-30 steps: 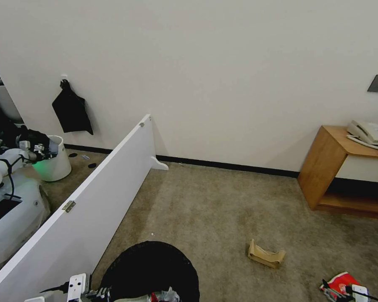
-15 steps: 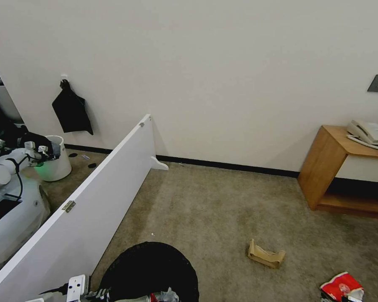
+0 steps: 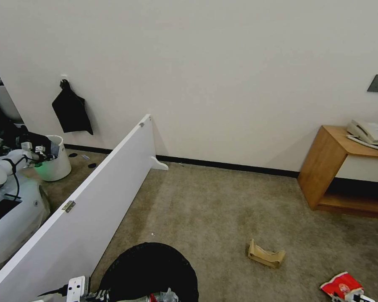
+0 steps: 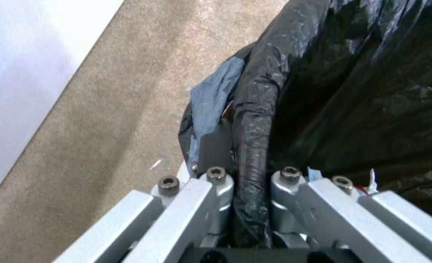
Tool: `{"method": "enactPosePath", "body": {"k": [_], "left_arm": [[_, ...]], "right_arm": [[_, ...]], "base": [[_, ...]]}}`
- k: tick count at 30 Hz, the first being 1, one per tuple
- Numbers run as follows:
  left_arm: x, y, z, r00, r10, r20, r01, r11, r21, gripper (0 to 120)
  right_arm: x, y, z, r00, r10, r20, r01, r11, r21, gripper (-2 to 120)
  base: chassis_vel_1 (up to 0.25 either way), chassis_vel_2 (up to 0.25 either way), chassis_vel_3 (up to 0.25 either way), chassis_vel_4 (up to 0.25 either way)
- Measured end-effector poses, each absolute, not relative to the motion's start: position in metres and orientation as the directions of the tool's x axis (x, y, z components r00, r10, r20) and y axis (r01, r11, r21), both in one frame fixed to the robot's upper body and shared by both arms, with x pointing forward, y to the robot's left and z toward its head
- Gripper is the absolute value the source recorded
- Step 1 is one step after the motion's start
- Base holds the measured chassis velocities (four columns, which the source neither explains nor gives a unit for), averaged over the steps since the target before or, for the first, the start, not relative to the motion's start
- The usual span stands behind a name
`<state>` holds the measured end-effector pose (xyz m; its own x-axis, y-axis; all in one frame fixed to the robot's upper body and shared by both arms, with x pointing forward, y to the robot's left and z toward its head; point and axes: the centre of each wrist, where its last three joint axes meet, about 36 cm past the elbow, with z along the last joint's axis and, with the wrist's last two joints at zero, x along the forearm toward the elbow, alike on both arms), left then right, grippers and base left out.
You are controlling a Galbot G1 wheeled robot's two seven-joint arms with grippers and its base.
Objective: Pick up the trash bin, then pick up the garbage from the floor and place it into the trash bin.
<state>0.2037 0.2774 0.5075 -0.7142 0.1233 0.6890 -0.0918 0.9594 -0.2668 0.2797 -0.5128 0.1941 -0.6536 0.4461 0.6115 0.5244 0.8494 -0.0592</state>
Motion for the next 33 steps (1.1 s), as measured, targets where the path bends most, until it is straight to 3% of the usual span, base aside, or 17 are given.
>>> {"method": "enactPosePath", "body": {"k": [29, 33], "left_arm": [[0.204, 0.278, 0.508, -0.718, 0.126, 0.685, -0.09, 0.959, -0.271, 4], [0.205, 0.278, 0.508, -0.72, 0.127, 0.683, -0.089, 0.958, -0.272, 4]], "right_arm": [[0.323, -0.505, 0.175, -0.604, 0.427, 0.673, 0.558, 0.829, -0.026, 100], [0.332, -0.504, 0.17, -0.592, 0.43, 0.682, 0.566, 0.824, -0.029, 88]], "base": [[0.0, 0.0, 0.0, 0.0], [0.0, 0.0, 0.0, 0.0]]}}
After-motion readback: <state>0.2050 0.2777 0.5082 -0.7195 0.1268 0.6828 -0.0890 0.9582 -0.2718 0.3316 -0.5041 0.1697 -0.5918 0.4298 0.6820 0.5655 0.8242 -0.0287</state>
